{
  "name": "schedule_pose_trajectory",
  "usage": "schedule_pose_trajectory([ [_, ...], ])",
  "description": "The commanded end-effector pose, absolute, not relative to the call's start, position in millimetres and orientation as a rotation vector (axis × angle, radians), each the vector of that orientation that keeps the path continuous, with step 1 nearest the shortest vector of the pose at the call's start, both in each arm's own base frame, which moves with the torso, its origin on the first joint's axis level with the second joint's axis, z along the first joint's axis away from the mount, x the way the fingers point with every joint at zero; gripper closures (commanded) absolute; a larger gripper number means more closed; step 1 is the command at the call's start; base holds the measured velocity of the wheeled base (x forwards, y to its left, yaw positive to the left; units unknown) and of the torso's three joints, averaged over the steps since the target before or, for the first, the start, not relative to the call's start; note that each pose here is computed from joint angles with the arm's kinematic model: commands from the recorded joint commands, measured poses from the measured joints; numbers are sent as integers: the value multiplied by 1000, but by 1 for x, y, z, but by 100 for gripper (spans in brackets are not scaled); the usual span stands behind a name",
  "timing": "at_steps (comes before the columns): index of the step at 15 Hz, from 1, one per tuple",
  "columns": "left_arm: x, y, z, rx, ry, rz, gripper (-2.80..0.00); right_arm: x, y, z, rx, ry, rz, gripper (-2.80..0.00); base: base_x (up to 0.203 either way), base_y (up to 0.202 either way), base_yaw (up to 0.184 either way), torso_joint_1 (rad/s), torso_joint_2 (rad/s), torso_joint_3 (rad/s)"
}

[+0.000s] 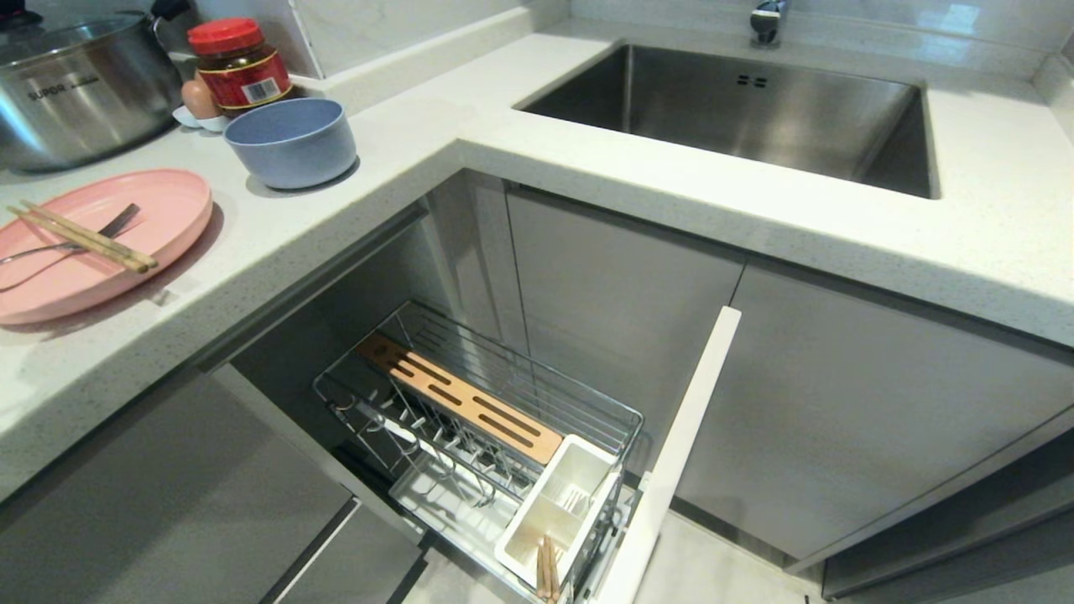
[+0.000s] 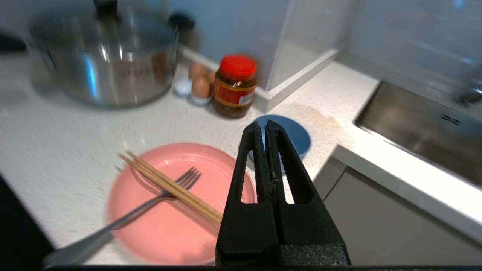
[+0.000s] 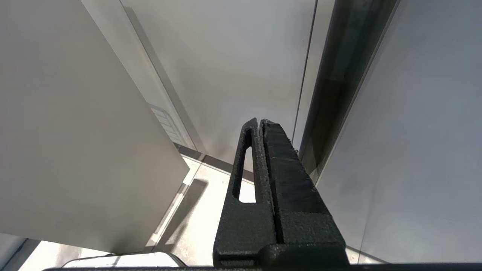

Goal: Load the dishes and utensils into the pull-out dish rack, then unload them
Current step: Pick up the chopsticks and place it in the cupboard

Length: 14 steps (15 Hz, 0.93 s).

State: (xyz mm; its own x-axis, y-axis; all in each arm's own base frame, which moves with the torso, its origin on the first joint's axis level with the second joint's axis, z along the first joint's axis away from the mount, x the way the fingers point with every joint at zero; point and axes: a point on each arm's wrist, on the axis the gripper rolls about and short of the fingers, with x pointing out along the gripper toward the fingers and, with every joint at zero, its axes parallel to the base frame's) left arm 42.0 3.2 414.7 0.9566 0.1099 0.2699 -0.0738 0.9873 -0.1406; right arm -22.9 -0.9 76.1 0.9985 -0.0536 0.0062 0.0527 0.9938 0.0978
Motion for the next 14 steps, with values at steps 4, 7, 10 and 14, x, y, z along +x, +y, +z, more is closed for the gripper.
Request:
schedule_pose_trajectory([
  [4, 130, 3, 410, -280, -64, 177, 0, -23, -1, 76, 98, -12, -53, 0, 0, 0, 0, 0, 0, 0],
  [7, 142, 3, 409, -310, -16, 268, 0, -23, -1, 76, 98, -12, -53, 0, 0, 0, 0, 0, 0, 0],
  [10, 153, 0, 405, -360, 77, 338, 0, -23, -1, 76, 98, -12, -53, 0, 0, 0, 0, 0, 0, 0],
  [14, 162, -4, 399, -370, 190, 408, 0, -23, -1, 76, 98, -12, -53, 0, 0, 0, 0, 0, 0, 0],
])
